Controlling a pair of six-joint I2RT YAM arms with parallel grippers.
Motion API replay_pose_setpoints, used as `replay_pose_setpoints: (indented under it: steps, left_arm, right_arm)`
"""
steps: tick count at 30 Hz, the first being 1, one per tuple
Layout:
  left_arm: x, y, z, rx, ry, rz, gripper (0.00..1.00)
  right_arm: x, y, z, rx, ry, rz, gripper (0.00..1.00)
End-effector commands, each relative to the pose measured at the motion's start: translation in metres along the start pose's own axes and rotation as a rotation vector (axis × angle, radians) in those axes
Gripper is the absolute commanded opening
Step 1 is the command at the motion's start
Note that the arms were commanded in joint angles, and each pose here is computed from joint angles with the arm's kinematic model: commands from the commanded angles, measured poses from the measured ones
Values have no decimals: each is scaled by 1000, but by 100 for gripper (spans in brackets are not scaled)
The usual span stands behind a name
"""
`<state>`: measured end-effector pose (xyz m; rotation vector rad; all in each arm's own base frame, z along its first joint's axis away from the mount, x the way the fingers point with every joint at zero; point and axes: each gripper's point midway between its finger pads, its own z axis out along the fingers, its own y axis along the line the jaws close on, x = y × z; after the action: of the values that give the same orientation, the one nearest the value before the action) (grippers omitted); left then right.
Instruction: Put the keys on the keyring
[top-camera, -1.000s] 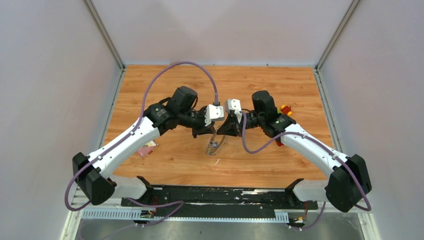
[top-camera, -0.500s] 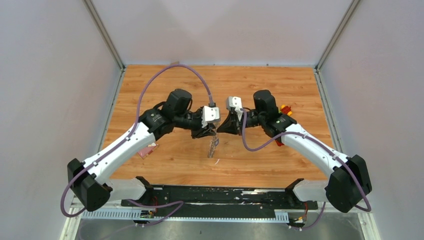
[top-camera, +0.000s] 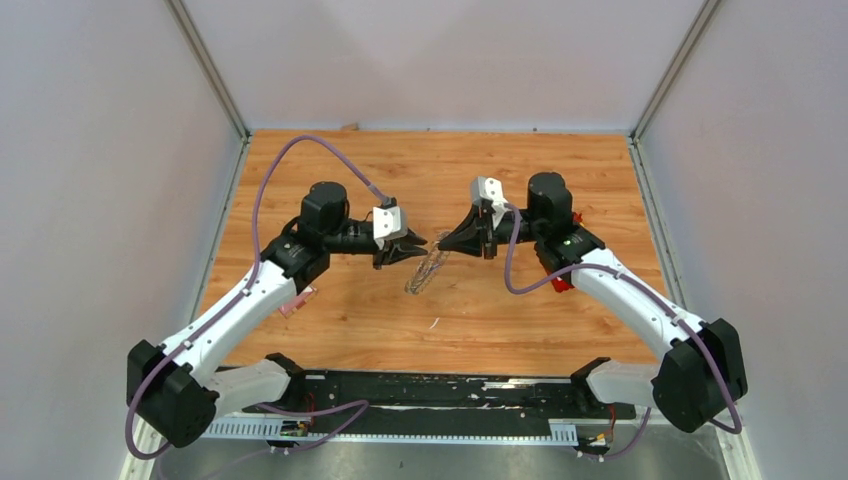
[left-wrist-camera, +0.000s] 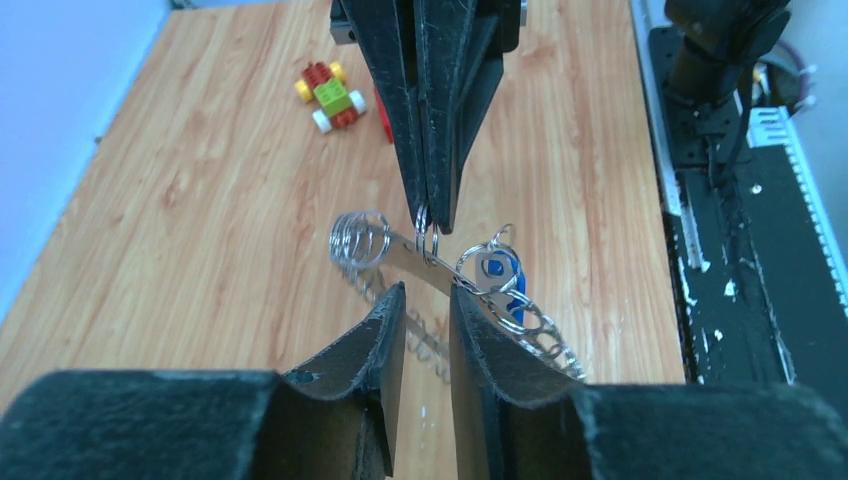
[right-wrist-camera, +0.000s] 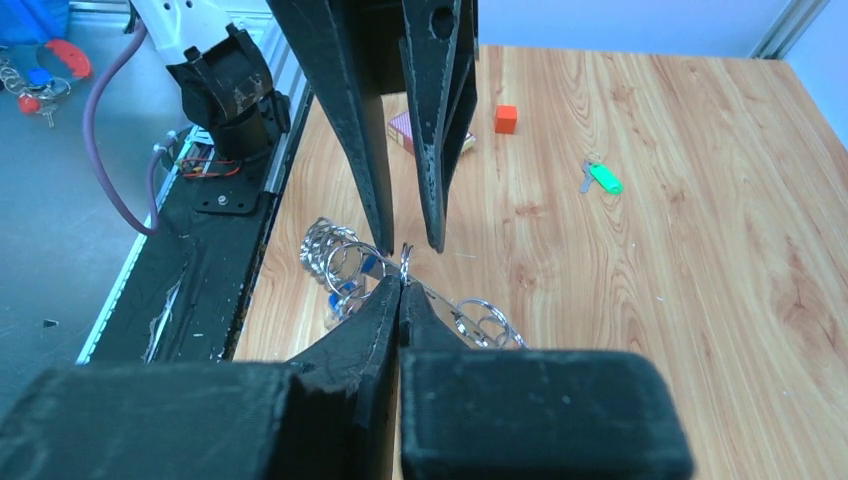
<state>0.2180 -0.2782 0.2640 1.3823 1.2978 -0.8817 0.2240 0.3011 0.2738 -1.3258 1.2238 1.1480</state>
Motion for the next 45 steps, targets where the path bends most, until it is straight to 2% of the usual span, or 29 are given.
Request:
replay_pose_setpoints:
  steps: [1, 15, 24, 31, 37, 45]
  left_arm:
    - [-29, -2, 8, 58, -156, 42, 28]
    - [-30, -10, 12, 86, -219, -5, 14]
    - [-29, -8, 14, 84, -225, -30, 0]
    - [-28, -5, 14, 60, -209, -55, 0]
    - [-19, 2, 8, 6, -76, -54, 0]
    - [-6, 3, 9, -27, 135, -92, 0]
  right_arm:
    - [-30, 10, -3, -41, -85, -88, 0]
    - [-25, 10, -2, -42, -96, -62, 0]
    - [-16, 7, 2, -40, -90, -36, 0]
    - [-8, -1, 3, -4, -66, -26, 0]
    - [8, -14, 5, 57, -8, -46, 9]
    - [21, -9, 19, 38, 43, -48, 25]
